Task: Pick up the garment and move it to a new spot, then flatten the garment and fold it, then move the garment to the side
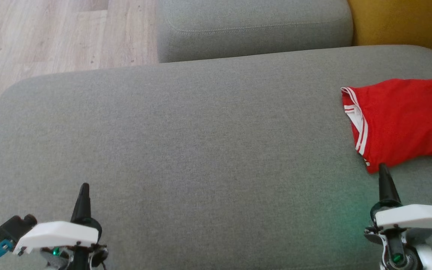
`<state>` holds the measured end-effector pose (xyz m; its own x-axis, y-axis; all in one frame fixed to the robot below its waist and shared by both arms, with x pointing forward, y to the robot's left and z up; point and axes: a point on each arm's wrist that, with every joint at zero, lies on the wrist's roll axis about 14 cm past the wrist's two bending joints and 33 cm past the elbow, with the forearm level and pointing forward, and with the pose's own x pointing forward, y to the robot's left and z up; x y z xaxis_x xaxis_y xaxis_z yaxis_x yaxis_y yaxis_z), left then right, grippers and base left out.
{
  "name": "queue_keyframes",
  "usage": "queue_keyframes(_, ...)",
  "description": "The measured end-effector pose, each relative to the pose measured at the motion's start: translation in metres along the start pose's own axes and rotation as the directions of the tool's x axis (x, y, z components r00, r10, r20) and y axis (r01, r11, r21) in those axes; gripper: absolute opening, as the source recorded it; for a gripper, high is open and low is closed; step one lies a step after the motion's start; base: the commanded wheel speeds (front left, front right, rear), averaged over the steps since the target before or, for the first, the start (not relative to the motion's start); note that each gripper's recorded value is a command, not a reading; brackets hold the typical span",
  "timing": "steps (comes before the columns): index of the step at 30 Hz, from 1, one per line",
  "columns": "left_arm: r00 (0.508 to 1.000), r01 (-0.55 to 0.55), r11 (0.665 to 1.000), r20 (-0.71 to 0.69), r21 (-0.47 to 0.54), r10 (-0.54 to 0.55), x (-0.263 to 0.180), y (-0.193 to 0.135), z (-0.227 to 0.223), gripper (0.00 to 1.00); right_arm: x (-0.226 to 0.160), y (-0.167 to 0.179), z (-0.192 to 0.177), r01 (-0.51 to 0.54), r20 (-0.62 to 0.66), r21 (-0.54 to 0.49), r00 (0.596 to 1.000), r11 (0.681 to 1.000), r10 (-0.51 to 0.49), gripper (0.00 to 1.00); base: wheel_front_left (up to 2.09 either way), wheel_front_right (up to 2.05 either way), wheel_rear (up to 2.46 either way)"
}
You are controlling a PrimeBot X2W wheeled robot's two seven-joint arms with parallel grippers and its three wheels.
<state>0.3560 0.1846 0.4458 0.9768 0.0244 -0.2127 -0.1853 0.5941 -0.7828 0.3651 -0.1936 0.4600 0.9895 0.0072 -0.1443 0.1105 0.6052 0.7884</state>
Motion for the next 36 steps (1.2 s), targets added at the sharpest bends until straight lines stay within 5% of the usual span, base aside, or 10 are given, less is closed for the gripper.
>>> queue_keyframes(17,1.0,0.027,0.979,0.001,-0.201,-0.028,0.005,-0.007,0.007,0.0,0.002,0.0,0.004,0.007,0.01,0.211,1.0,0.977,-0.009,0.0,0.0,0.0,0.0)
queue_keyframes(36,0.998,0.056,0.914,-0.006,-0.402,-0.064,0.006,-0.012,0.009,0.0,0.003,0.0,0.012,-0.008,0.026,0.408,1.0,0.913,-0.003,0.0,0.0,0.0,0.0)
